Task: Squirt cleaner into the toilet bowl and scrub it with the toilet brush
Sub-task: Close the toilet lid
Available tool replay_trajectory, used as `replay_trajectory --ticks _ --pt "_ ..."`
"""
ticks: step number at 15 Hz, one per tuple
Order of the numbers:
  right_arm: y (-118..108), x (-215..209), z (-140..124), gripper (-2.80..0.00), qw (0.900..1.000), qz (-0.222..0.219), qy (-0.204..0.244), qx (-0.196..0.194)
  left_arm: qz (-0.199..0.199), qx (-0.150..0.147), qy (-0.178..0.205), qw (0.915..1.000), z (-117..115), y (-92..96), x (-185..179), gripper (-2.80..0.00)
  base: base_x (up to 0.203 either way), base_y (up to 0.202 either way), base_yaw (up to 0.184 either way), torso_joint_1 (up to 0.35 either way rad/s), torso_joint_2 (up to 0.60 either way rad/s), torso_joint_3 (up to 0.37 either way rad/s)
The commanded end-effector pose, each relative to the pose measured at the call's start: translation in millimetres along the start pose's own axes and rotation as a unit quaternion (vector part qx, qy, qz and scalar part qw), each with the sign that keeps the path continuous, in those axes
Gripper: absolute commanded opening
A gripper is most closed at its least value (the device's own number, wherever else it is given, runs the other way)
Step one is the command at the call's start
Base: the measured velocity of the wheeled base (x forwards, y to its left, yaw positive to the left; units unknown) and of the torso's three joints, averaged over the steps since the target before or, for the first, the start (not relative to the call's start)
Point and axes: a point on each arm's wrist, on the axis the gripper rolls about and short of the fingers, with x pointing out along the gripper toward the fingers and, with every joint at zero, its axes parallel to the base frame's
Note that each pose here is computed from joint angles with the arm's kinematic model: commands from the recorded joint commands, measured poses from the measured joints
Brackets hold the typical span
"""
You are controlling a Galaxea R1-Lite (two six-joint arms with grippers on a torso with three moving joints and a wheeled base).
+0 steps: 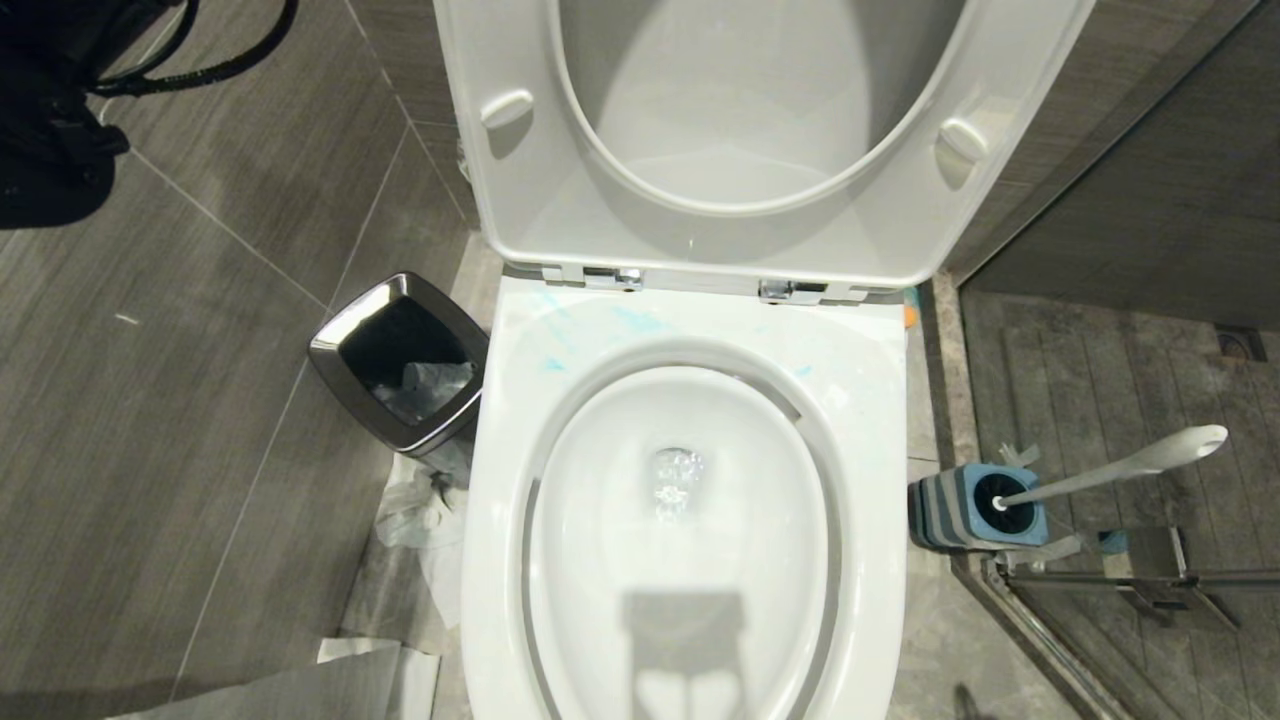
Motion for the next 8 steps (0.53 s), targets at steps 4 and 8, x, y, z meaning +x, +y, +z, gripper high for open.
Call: replay_trajectory --ticks 4,8 --pt "0.1 1.6 -6.8 -2.80 1.000 0.000 0.012 0.000 -0.011 0.008 0.002 0.9999 -6.6 -6.8 4.6 -2.80 0.000 0.000 0.000 0.000 0.00 0.000" --pt "0.1 1.6 -6.9 -2.80 1.000 0.000 0.012 0.000 0.019 0.022 0.010 0.9995 -13.1 -2.8 5.0 -2.80 0.000 0.000 0.000 0.000 0.00 0.000"
